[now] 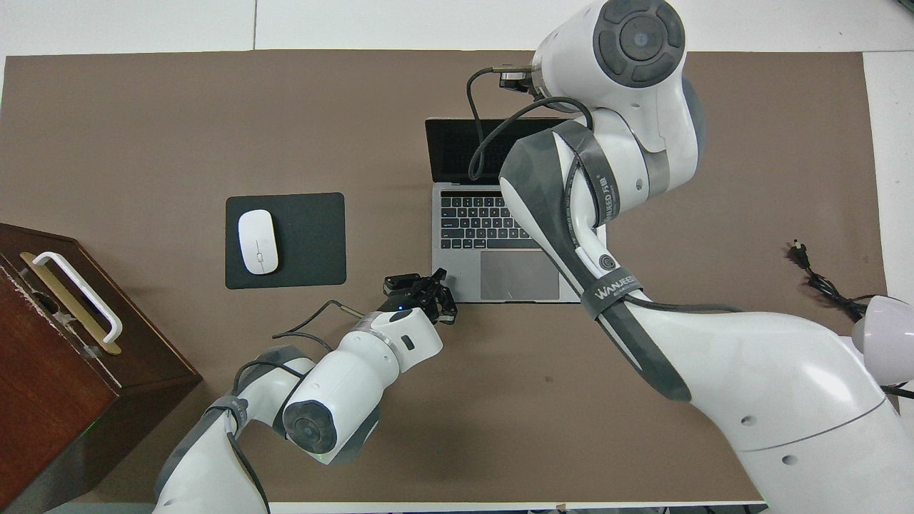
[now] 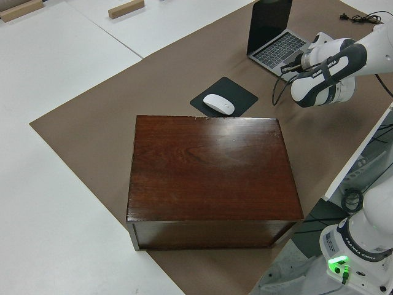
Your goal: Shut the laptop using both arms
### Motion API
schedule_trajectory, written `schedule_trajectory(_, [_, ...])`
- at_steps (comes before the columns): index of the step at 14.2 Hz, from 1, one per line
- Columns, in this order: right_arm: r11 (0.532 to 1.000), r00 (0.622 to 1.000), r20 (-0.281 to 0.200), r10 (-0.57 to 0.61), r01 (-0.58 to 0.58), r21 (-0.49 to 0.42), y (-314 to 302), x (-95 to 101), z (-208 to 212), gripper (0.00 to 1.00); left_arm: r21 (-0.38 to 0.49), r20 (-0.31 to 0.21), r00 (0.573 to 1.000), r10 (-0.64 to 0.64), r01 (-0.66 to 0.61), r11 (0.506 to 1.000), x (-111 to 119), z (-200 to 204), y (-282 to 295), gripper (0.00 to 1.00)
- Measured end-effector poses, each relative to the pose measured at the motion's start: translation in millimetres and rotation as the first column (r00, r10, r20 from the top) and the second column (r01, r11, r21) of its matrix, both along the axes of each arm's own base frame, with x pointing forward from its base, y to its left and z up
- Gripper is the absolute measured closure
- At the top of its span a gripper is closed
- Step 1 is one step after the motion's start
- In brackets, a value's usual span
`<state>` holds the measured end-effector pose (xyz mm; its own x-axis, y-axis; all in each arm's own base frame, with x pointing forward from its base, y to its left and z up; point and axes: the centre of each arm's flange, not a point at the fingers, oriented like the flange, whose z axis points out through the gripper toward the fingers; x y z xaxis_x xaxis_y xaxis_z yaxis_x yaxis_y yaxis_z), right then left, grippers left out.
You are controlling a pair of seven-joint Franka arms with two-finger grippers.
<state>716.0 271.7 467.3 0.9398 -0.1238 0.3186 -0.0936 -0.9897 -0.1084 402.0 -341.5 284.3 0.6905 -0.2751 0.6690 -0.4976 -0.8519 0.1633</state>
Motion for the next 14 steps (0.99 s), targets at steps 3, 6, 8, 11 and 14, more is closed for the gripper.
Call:
schedule_trajectory(3, [1.000, 0.994, -0.104, -0.023, 0.024, 0.007, -9.1, -5.5, -7.3, 0.99, 0.016, 0.000, 1.000, -0.012, 0.012, 1.000, 1.2, -6.4, -0.1, 0.99])
schedule_trajectory(6, [0.999, 0.983, -0.180, -0.041, 0.038, -0.018, -21.1, -10.9, -9.2, 0.99, 0.030, -0.004, 1.000, -0.021, 0.021, 0.999, 0.7, -12.7, 0.4, 0.99])
schedule_trajectory(8, [0.999, 0.968, -0.246, -0.053, 0.054, -0.001, -26.7, -15.8, -11.0, 0.99, 0.041, 0.000, 0.999, -0.032, 0.032, 0.999, 0.7, -14.6, 0.7, 0.99])
schedule_trajectory(11, [0.998, 0.932, -0.358, -0.064, 0.070, 0.003, -36.1, -26.7, -14.0, 0.99, 0.056, 0.006, 0.999, -0.050, 0.050, 0.997, 0.6, -16.7, 0.9, 0.99])
schedule_trajectory(14, [0.998, 0.908, -0.414, -0.066, 0.067, -0.014, -39.1, -34.8, -14.9, 0.99, 0.075, 0.020, 0.997, -0.076, 0.075, 0.994, 0.5, -17.1, 1.0, 0.99])
